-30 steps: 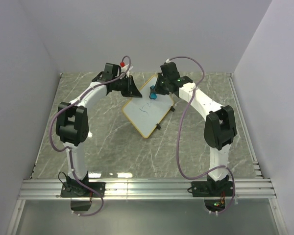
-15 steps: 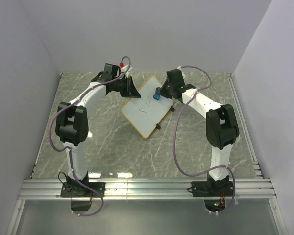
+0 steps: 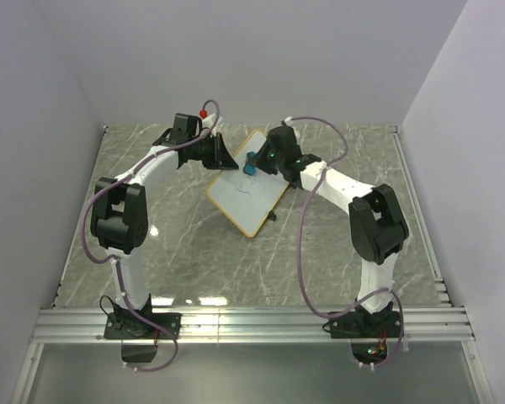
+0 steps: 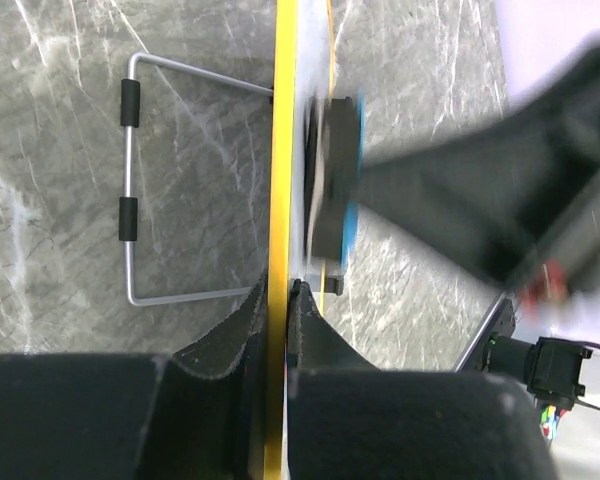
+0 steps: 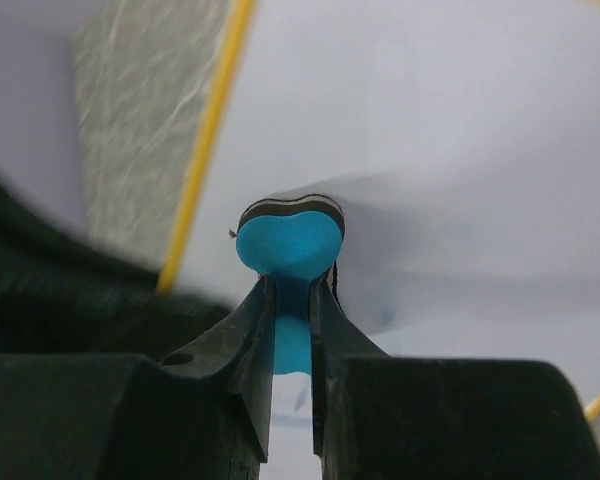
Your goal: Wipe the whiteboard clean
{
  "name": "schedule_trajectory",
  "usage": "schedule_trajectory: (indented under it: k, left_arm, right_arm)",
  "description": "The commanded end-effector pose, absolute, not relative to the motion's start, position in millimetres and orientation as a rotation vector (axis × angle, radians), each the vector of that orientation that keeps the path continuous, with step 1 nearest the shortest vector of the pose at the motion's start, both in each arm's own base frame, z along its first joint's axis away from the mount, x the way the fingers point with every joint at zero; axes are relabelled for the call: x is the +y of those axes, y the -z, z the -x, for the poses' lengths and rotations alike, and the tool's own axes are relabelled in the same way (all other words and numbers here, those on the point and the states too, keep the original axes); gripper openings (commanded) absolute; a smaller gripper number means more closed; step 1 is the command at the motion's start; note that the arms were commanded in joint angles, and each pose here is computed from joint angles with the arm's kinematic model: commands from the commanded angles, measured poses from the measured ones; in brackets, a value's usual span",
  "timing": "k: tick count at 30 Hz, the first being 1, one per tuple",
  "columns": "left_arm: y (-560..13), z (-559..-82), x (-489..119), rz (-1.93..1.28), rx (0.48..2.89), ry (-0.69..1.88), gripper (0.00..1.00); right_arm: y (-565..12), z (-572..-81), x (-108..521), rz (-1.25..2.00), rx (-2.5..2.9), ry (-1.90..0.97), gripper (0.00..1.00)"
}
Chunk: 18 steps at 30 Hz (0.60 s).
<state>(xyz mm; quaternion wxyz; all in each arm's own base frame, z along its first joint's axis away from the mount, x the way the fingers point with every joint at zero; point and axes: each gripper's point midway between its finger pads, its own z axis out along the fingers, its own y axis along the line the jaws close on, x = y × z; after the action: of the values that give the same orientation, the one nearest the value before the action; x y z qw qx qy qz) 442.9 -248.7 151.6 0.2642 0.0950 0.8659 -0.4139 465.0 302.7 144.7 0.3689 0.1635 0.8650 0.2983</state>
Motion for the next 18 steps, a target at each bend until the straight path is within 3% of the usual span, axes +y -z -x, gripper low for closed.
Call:
schedule_trajectory:
  k: [1, 8, 13, 18]
  left_arm:
    - [-125, -446, -239, -0.242, 2.423, 0.946, 0.00]
    - [-126, -455, -244, -0.230, 2.404, 0.964, 0.00]
    - [-129, -455, -247, -0.233, 2.394, 0.983, 0.00]
    - [-129, -450, -243, -0.245, 2.407, 0.956, 0.00]
  right_arm:
    - [-143, -390, 370, -0.235, 2.348, -0.951, 0.00]
    - [-106, -307, 381, -0.110, 2.474, -0.956, 0.00]
    - [-91, -308, 372, -0.130, 2.492, -0.898, 0.00]
    - [-98, -341, 358, -0.189, 2.447, -0.813, 0.00]
